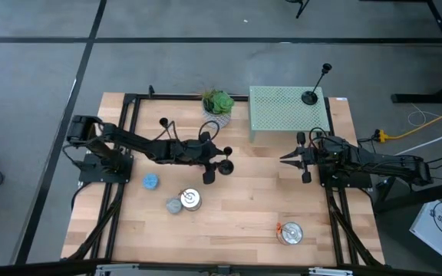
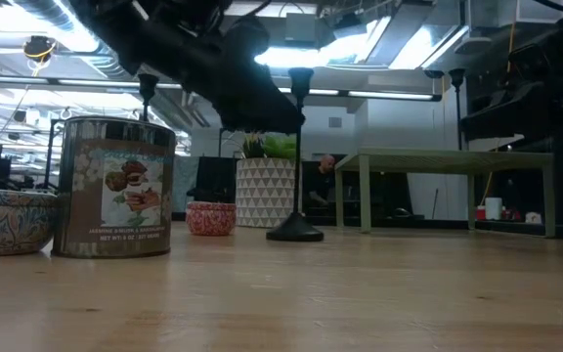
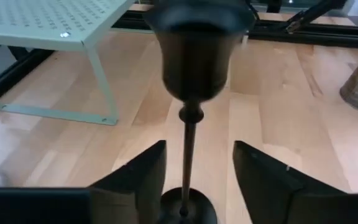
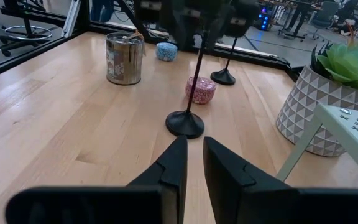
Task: Pick & Place candle stick holders
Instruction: Put the right black candle holder and aligned with other black candle holder on the shelf
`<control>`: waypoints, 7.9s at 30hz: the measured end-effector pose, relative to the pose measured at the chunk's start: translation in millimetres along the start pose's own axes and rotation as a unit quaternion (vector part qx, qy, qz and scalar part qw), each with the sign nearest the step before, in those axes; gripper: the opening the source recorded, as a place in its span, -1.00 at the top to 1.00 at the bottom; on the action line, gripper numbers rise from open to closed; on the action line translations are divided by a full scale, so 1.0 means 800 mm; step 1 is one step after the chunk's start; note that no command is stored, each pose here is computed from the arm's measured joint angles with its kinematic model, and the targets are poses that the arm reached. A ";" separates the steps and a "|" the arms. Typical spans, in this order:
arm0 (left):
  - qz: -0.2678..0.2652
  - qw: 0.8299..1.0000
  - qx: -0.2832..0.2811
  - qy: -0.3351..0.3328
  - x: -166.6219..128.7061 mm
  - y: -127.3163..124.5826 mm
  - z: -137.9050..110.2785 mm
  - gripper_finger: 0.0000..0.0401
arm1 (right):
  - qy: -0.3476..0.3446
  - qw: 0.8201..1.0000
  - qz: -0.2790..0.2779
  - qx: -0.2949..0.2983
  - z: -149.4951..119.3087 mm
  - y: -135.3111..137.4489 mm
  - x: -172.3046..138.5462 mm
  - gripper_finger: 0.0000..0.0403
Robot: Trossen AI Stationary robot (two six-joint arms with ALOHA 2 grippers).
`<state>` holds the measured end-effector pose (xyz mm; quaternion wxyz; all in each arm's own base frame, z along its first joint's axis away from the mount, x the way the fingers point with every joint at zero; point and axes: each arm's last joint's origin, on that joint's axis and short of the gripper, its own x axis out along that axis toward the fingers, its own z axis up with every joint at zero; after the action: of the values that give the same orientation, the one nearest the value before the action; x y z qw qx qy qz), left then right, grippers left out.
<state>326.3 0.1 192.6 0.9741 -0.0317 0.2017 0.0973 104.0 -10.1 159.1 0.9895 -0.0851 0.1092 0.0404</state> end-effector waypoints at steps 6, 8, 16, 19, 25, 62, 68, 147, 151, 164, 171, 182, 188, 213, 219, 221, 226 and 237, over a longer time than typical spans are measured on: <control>0.036 0.999 0.011 -0.027 0.011 0.001 -0.002 0.01 | 0.000 1.000 0.000 0.000 0.000 0.000 0.000 0.73; 0.046 0.998 0.016 -0.030 0.009 0.002 -0.001 0.05 | 0.000 1.000 0.000 0.000 0.000 0.000 0.000 0.73; 0.044 0.998 0.023 -0.036 0.006 0.002 0.004 0.44 | 0.000 1.000 0.000 0.000 0.000 0.000 0.000 0.73; 0.032 0.999 0.023 -0.037 0.006 0.001 0.004 0.65 | 0.000 1.000 0.000 0.000 0.000 0.000 0.000 0.73; 0.020 0.999 0.023 -0.045 0.006 0.000 0.006 0.94 | 0.000 1.000 0.000 0.000 0.000 0.000 0.000 0.73; 0.041 0.991 0.054 -0.111 -0.022 0.008 0.222 0.96 | 0.000 1.000 0.000 0.000 0.000 0.000 0.000 0.73; 0.065 0.984 0.085 -0.141 -0.028 0.029 0.244 0.96 | 0.000 1.000 0.000 0.000 0.000 0.000 0.000 0.73; 0.064 0.990 0.020 -0.120 0.171 0.294 0.254 0.93 | 0.000 1.000 0.000 0.000 0.000 0.000 0.000 0.73; 0.063 0.991 0.007 -0.120 0.170 0.300 0.253 0.93 | 0.000 1.000 0.000 0.000 0.000 0.000 0.000 0.73; 0.031 0.994 0.017 -0.106 0.147 0.285 0.270 0.93 | 0.000 1.000 0.000 0.000 0.000 0.000 0.000 0.73; 0.065 0.995 0.027 -0.072 0.147 0.288 0.263 0.93 | 0.000 1.000 0.000 0.000 0.000 0.000 0.000 0.73; 0.059 0.995 0.032 -0.073 0.149 0.283 0.264 0.83 | 0.000 1.000 0.000 0.000 0.000 0.000 0.000 0.73; 0.056 0.995 0.030 -0.074 0.150 0.279 0.265 0.73 | 0.000 1.000 0.000 0.000 0.000 0.000 0.000 0.73; 0.056 0.996 0.023 -0.065 0.151 0.275 0.263 0.14 | 0.000 1.000 0.000 0.000 0.000 0.000 0.000 0.73; 0.055 0.997 0.021 -0.055 0.152 0.275 0.260 0.14 | 0.000 1.000 0.000 0.000 0.000 0.000 0.000 0.73; 0.055 0.997 0.021 -0.054 0.152 0.275 0.260 0.14 | 0.000 1.000 0.000 0.000 0.000 0.000 0.000 0.73; 0.054 0.998 0.014 -0.029 0.148 0.276 0.256 0.14 | 0.000 1.000 0.000 0.000 0.000 0.000 0.000 0.73; 0.068 0.996 0.060 0.008 0.098 0.257 0.284 0.14 | 0.000 1.000 0.000 0.000 0.000 0.000 0.000 0.73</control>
<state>442.9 237.8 365.1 0.9636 0.0397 0.2169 0.1512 104.1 -10.1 159.1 0.9895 -0.0853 0.1093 0.0399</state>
